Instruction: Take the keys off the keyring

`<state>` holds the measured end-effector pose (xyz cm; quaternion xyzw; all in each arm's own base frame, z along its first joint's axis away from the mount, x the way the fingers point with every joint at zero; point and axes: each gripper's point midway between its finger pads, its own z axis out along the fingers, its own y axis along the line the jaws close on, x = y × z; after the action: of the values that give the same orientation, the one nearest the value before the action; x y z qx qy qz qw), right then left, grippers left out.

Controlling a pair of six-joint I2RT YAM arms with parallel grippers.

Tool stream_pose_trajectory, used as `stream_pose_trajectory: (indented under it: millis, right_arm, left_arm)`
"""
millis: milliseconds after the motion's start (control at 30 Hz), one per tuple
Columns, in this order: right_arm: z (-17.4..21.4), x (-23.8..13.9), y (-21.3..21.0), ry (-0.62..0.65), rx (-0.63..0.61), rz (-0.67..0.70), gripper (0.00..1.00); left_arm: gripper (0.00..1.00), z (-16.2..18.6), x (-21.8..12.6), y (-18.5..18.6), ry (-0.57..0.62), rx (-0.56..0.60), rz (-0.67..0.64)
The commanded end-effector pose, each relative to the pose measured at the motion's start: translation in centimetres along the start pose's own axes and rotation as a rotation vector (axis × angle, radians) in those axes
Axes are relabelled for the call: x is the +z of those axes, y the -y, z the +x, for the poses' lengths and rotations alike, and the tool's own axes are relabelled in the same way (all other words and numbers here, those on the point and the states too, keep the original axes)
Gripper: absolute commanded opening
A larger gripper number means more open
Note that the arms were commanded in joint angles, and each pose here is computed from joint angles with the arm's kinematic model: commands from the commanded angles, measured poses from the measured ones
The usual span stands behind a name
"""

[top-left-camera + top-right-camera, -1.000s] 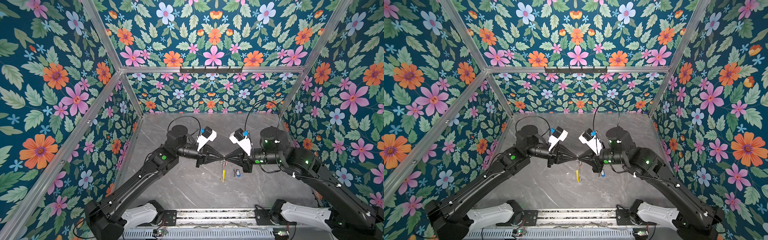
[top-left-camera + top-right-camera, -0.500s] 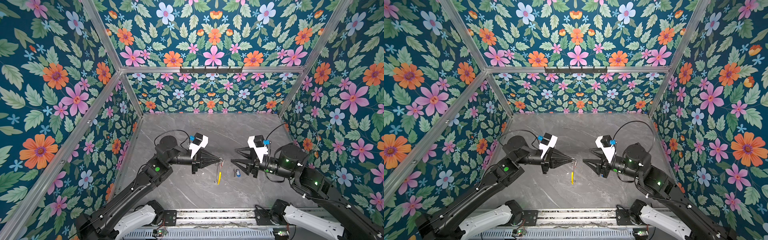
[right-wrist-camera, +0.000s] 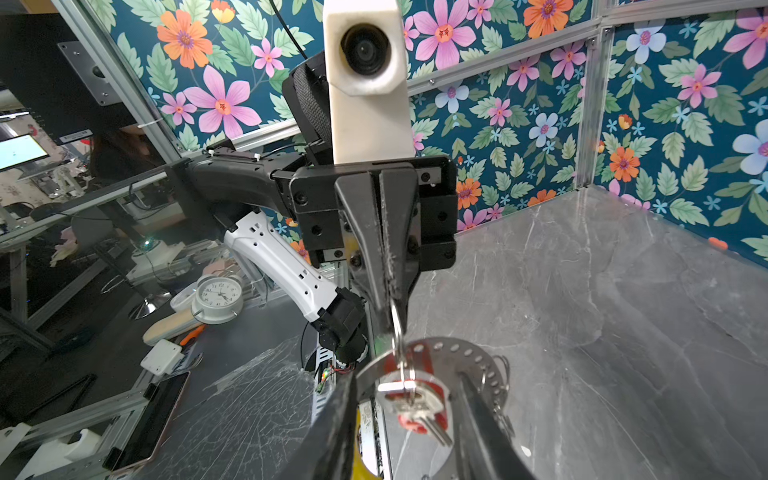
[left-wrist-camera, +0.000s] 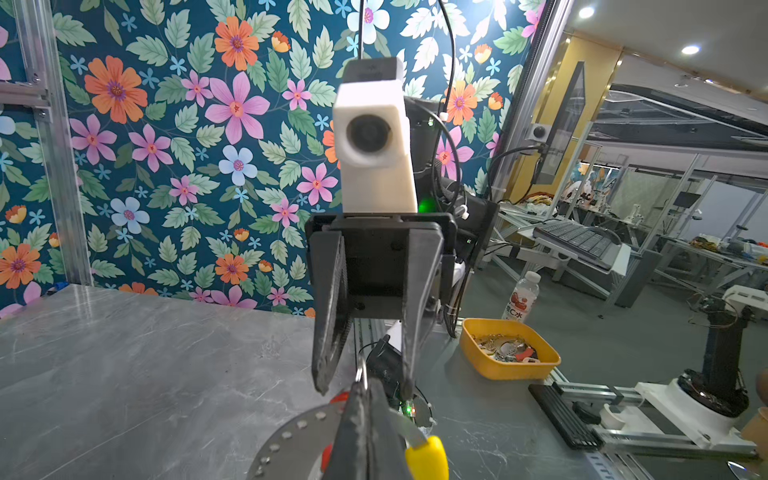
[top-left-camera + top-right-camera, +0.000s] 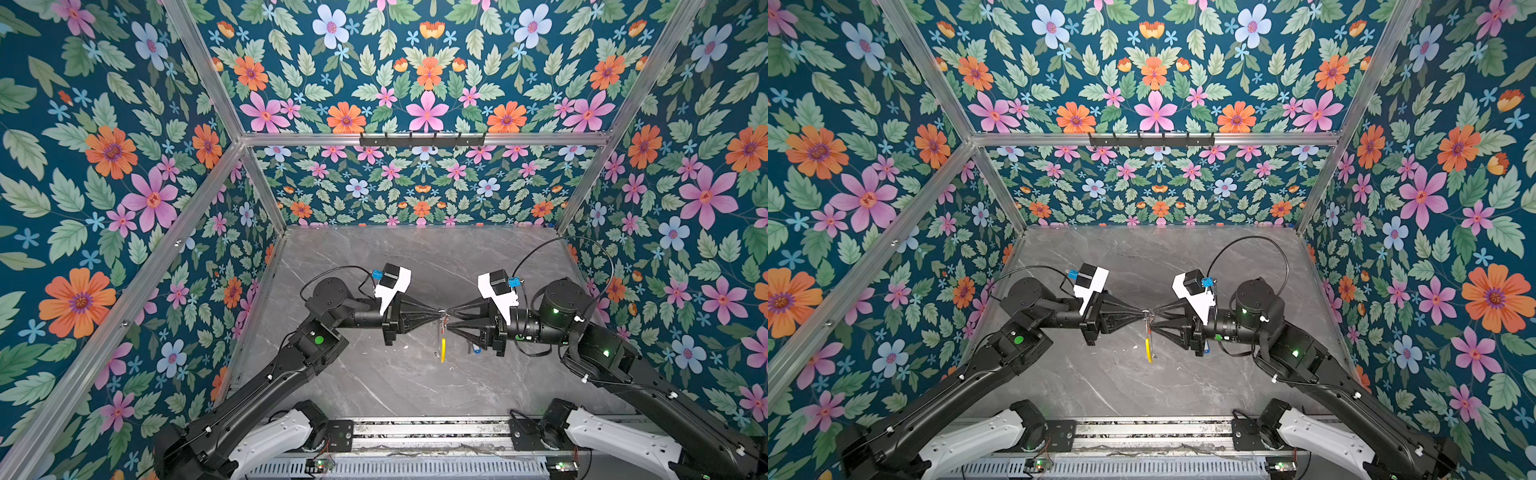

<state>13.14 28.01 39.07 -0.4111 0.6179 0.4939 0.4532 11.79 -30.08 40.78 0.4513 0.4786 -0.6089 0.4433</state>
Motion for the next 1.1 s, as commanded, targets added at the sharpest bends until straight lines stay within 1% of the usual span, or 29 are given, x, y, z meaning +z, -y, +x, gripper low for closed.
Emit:
stream_pose_trajectory:
  millis: [0, 133, 300, 467, 500, 667, 867, 1067]
  right_arm:
    - [-0.5, 0.1, -0.5, 0.012, -0.013, -0.032, 0.32]
    - [-0.5, 0.0, -0.4, 0.007, -0.017, -0.021, 0.23]
    - [-0.4, 0.0, -0.2, 0.002, -0.015, -0.011, 0.15]
    - [-0.3, 0.1, -0.1, -0.008, -0.015, -0.004, 0.01]
    - [-0.3, 0.1, -0.1, -0.009, -0.016, -0.004, 0.0]
    - [-0.2, 0.2, -0.1, -0.02, -0.012, -0.007, 0.0]
    - [0.4, 0.6, 0.0, -0.048, 0.007, -0.018, 0.0]
    - [0.7, 0.8, 0.1, -0.059, 0.025, -0.024, 0.0]
  left_arm:
    - [0.0, -0.9, 0.0, 0.5, 0.028, 0.031, 0.02]
    - [0.0, -0.8, 0.0, 0.5, 0.029, 0.03, 0.02]
    - [0.0, -0.9, 0.0, 0.5, 0.031, 0.031, 0.022]
    - [0.0, -1.0, 0.0, 0.6, 0.034, 0.029, 0.027]
    - [0.0, -1.1, 0.0, 0.6, 0.036, 0.031, 0.026]
    - [0.0, -1.5, -0.2, 0.7, 0.068, 0.039, 0.023]
    - [0.0, -2.5, -0.6, 0.9, 0.164, 0.056, 0.025]
    - [0.0, -2.7, -0.7, 1.0, 0.202, 0.063, 0.041]
